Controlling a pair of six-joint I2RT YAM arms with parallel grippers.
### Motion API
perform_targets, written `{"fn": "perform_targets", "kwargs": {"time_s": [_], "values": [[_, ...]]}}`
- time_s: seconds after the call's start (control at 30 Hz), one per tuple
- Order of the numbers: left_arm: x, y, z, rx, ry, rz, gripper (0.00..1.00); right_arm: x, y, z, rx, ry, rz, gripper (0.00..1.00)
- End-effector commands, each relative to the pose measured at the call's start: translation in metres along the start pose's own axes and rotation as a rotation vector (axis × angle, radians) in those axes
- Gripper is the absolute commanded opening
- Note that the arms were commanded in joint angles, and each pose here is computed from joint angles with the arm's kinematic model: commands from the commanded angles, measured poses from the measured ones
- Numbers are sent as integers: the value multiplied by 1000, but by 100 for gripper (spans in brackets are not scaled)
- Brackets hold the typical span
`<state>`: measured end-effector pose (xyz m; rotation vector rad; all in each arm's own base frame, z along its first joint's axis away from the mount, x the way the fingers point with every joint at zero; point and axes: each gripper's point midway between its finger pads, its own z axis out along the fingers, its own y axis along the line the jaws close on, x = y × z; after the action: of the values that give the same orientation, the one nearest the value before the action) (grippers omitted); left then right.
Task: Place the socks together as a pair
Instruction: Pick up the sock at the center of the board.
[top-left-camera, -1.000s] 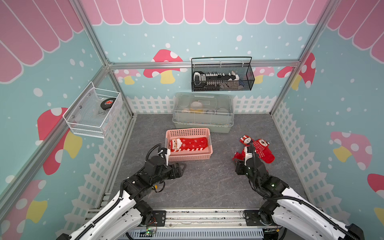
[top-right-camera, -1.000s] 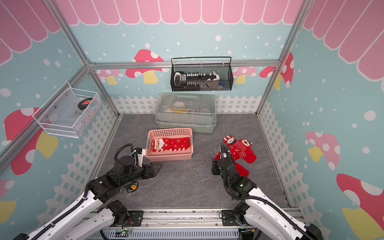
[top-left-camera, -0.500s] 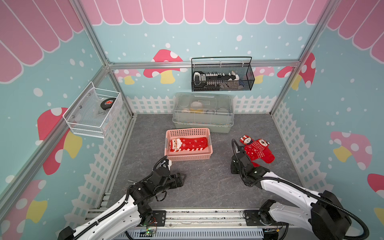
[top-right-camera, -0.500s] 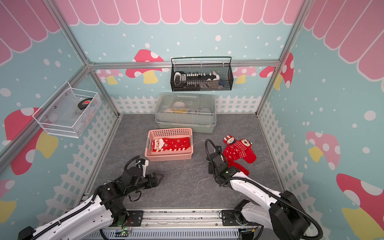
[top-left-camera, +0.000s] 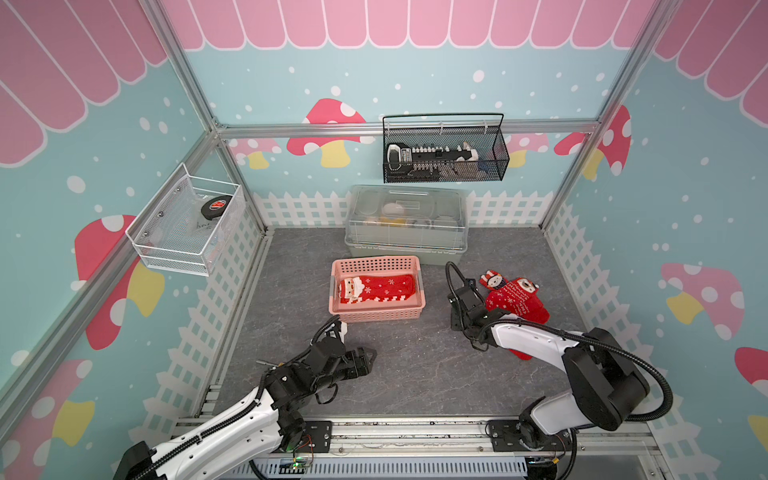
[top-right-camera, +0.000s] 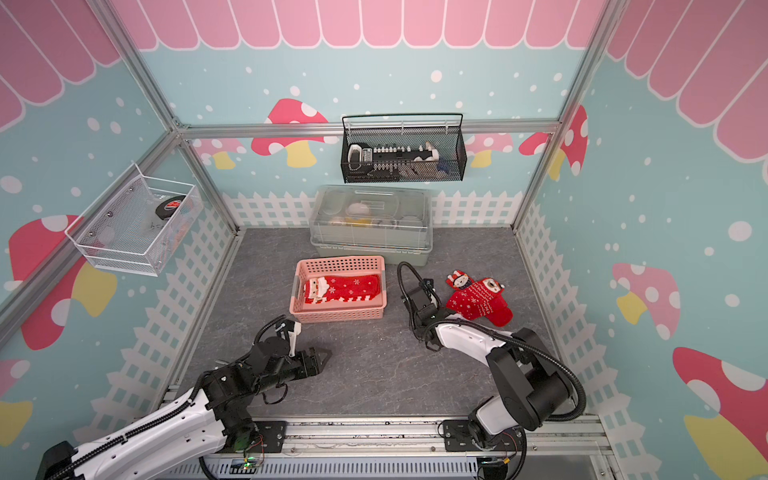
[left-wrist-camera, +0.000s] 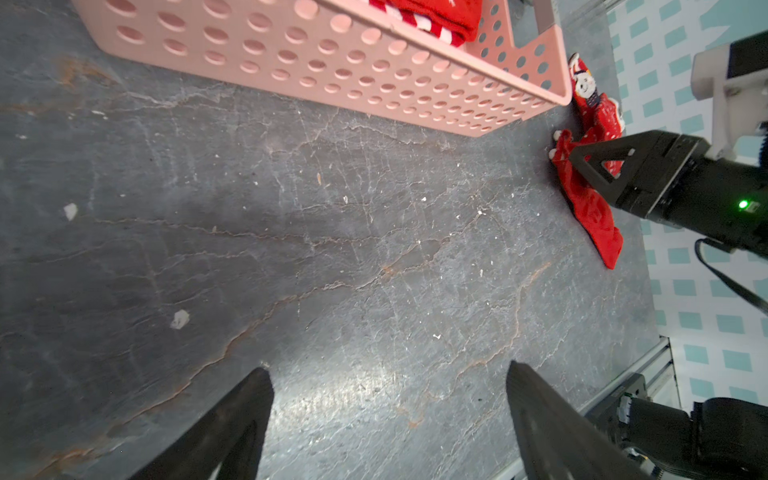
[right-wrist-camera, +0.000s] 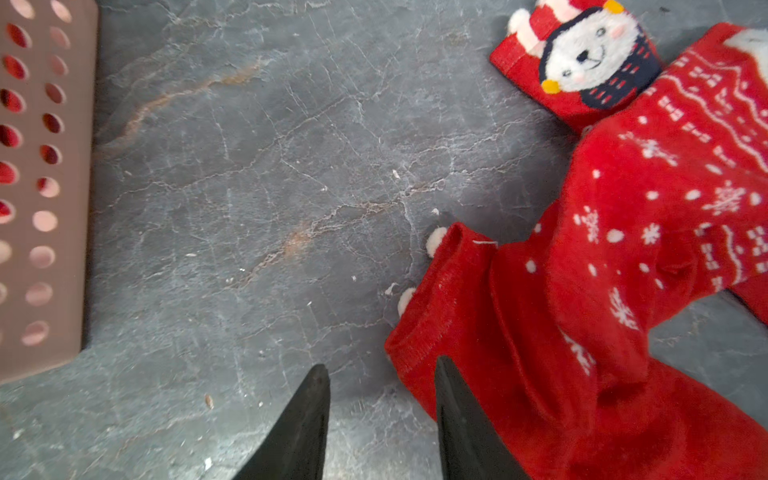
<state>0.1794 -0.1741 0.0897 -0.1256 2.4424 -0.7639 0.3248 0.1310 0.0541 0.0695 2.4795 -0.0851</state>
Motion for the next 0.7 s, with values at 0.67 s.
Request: {"fn": "perform_targets", "kwargs": {"time_s": [0.67], "values": [[-6,-27,-7,47,-29,16,89,6,-14,23,105,38,-31,40]]}}
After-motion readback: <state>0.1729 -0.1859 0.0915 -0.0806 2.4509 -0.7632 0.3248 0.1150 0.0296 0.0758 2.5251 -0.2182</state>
